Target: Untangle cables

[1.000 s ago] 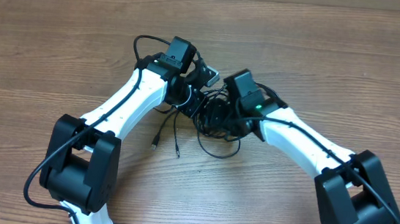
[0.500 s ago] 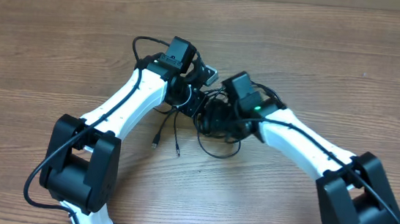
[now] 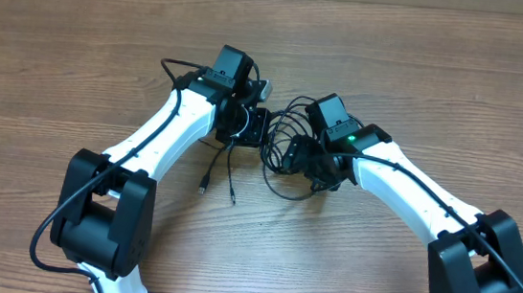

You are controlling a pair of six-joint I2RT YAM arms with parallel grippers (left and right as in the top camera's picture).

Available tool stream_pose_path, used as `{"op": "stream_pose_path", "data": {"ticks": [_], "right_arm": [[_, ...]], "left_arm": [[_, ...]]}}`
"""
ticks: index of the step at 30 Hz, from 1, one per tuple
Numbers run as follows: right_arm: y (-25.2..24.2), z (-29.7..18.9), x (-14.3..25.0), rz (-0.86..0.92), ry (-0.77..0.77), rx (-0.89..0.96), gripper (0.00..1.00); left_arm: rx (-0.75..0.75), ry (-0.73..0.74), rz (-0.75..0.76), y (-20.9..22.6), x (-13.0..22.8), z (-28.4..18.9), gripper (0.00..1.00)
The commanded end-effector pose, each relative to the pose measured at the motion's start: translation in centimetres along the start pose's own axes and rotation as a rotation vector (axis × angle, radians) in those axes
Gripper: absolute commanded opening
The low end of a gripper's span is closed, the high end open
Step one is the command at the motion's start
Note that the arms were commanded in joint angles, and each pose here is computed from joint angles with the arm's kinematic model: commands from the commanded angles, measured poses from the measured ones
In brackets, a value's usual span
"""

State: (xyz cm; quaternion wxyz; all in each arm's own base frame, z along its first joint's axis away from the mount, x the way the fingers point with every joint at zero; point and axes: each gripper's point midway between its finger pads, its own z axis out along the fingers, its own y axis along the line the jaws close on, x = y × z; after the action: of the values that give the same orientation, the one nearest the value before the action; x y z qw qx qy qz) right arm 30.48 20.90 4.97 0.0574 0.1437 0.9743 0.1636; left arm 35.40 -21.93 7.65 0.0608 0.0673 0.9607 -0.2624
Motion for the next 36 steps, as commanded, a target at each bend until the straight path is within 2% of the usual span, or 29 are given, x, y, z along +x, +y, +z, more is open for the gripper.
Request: {"op": "stream_pose_path", "data": {"ticks": [1,6,10,18,24,31,36], "right_arm": [[-1.0,-0.1,-0.3,0.037,-0.051,0.048,0.73],[-2.4,0.5,0.2,0.042,-0.047,0.087,0.73],[-3.6,0.9,0.4,0.044,-0.059,0.13,0.74],[-3.8,0.9,0.3,0.044,-0.063,0.136,0.74],[-4.7,0.8,0.5,0.046,-0.067,0.18,0.75],[-5.4,0.8,0.4,0.046,-0.077,0.216,0.76],[-5.6,1.1,0.4,0.047,-0.071,0.224,0.78]], "left_arm": [[0.054,0.03,-0.057,-0.6,0.6,0.2,0.04],[0.13,0.056,-0.066,-1.9,1.0,0.0,0.04],[0.138,0.07,-0.134,-2.1,1.2,0.0,0.05],[0.217,0.11,-0.15,-3.5,1.8,-0.3,0.04],[0.216,0.116,-0.203,-3.5,1.8,-0.3,0.05],[0.247,0.129,-0.21,-4.0,2.0,-0.5,0.05],[0.328,0.158,-0.212,-5.3,2.2,-1.0,0.04]]}}
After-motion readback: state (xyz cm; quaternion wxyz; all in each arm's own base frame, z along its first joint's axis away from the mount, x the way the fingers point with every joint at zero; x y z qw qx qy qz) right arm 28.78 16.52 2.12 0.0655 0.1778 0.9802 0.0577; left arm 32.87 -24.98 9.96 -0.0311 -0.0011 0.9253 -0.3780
